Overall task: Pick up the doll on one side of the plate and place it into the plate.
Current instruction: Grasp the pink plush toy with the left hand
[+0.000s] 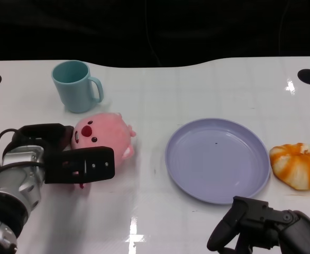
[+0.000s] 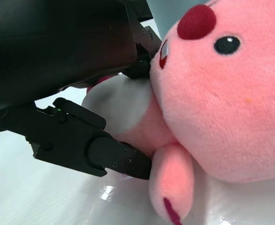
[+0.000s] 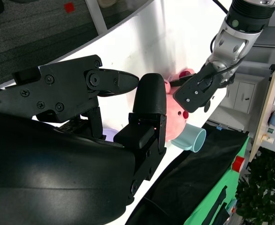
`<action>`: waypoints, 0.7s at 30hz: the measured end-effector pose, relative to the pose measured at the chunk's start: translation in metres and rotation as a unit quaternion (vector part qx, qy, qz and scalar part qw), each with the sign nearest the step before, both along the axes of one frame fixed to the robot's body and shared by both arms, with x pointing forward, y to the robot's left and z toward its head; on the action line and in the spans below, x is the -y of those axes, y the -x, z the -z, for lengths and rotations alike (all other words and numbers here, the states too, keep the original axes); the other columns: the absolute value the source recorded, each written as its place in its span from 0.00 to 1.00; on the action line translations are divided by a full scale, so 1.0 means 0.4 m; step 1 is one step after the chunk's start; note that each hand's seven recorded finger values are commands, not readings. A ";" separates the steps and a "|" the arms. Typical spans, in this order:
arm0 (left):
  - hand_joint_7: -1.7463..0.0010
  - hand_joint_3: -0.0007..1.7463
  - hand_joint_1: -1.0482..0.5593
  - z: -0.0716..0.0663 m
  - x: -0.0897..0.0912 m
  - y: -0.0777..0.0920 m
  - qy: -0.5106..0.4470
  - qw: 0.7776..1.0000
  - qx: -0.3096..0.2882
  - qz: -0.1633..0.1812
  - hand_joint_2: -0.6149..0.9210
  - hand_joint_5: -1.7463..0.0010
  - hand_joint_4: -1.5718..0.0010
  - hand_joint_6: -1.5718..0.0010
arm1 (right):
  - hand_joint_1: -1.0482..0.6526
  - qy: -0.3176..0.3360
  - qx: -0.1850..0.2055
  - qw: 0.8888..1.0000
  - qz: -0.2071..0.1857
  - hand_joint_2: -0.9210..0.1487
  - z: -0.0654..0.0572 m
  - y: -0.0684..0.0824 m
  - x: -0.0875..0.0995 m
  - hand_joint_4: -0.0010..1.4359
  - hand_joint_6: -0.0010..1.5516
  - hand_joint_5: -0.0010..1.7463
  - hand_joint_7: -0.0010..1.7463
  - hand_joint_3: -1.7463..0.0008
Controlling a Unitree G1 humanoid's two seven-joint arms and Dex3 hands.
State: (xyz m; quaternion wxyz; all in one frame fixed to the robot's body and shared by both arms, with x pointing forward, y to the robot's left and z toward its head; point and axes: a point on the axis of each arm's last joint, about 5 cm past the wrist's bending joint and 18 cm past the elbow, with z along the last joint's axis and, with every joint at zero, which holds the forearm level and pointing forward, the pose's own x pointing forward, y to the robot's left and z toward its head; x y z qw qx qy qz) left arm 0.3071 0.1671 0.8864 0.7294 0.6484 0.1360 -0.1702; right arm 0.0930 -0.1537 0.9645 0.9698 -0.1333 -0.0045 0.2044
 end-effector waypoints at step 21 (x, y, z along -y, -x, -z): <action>0.00 0.67 0.54 0.064 -0.040 0.064 0.183 0.973 0.139 -0.033 0.73 0.00 0.39 0.50 | 0.46 0.002 -0.003 1.000 -0.001 0.00 0.006 -0.007 -0.002 0.46 0.39 0.91 0.74 0.80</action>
